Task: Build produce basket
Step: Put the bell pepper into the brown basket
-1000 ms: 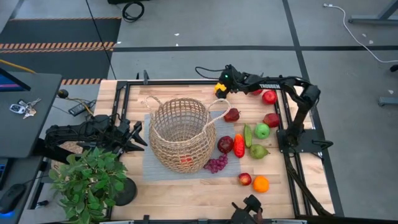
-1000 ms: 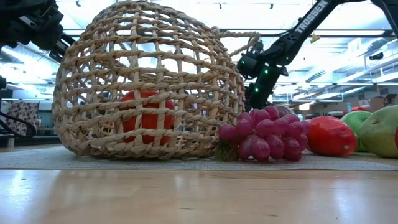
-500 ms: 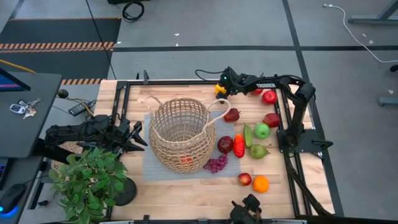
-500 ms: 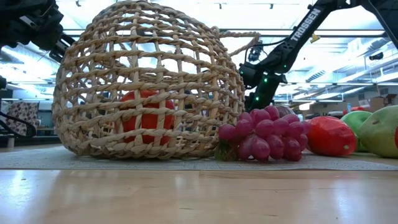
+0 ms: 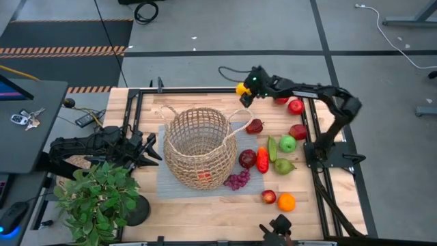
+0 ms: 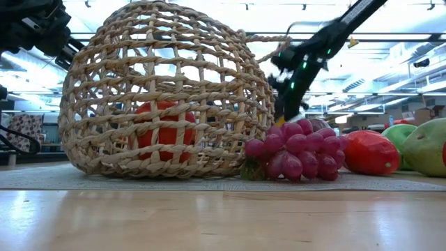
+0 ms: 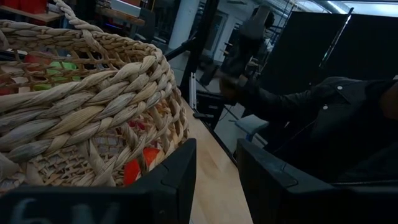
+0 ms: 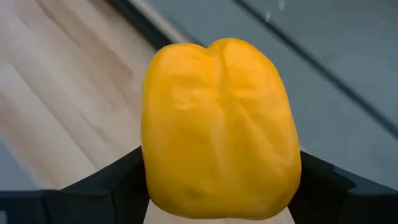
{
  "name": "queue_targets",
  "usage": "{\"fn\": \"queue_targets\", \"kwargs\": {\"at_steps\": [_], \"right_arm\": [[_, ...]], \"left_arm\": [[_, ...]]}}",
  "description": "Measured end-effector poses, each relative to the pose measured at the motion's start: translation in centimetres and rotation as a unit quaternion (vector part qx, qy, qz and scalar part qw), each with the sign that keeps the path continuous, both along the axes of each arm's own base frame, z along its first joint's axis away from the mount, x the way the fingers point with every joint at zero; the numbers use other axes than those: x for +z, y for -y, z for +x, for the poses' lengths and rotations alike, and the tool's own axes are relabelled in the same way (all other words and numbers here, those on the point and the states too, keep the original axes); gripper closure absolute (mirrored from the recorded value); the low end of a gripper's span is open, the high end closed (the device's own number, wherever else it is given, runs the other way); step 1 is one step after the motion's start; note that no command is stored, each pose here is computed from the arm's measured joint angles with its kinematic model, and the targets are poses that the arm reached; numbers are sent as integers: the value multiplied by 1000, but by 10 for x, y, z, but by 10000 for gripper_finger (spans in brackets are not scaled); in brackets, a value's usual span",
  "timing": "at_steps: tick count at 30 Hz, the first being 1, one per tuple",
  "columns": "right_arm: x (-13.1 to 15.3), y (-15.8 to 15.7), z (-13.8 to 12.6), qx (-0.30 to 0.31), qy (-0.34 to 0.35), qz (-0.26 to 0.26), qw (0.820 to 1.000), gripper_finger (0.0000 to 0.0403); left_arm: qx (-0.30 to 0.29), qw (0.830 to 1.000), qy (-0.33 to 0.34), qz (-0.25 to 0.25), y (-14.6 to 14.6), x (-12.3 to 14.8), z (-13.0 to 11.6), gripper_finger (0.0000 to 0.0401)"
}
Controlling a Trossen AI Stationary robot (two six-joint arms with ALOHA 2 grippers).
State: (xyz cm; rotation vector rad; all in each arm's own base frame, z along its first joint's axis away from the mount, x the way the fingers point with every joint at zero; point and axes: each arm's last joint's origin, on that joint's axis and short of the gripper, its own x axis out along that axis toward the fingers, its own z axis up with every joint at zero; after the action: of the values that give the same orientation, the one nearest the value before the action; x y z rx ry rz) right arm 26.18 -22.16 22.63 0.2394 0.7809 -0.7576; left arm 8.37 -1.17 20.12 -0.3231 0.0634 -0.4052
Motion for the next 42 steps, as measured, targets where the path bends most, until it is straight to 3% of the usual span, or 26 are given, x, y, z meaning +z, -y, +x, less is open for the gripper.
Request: {"fn": "queue_targets", "kwargs": {"at_steps": [11,22,28,35,42], "right_arm": [[95,-60,-18,106,159,-69,979,100],[135,-124,-8,249,263,-121,924,99],[131,-141,3,316,200,-208,904,98],[123,-149,14,320,67,-348,879,98],[126,-168,18,354,6,-432,830,98]], "left_arm": [[0,1000,0,0,0,0,0,280],[0,1000,0,0,0,0,0,280],[0,1000,0,0,0,0,0,280],[0,1000,0,0,0,0,0,280],[0,1000,1,0,0,0,0,280]]}}
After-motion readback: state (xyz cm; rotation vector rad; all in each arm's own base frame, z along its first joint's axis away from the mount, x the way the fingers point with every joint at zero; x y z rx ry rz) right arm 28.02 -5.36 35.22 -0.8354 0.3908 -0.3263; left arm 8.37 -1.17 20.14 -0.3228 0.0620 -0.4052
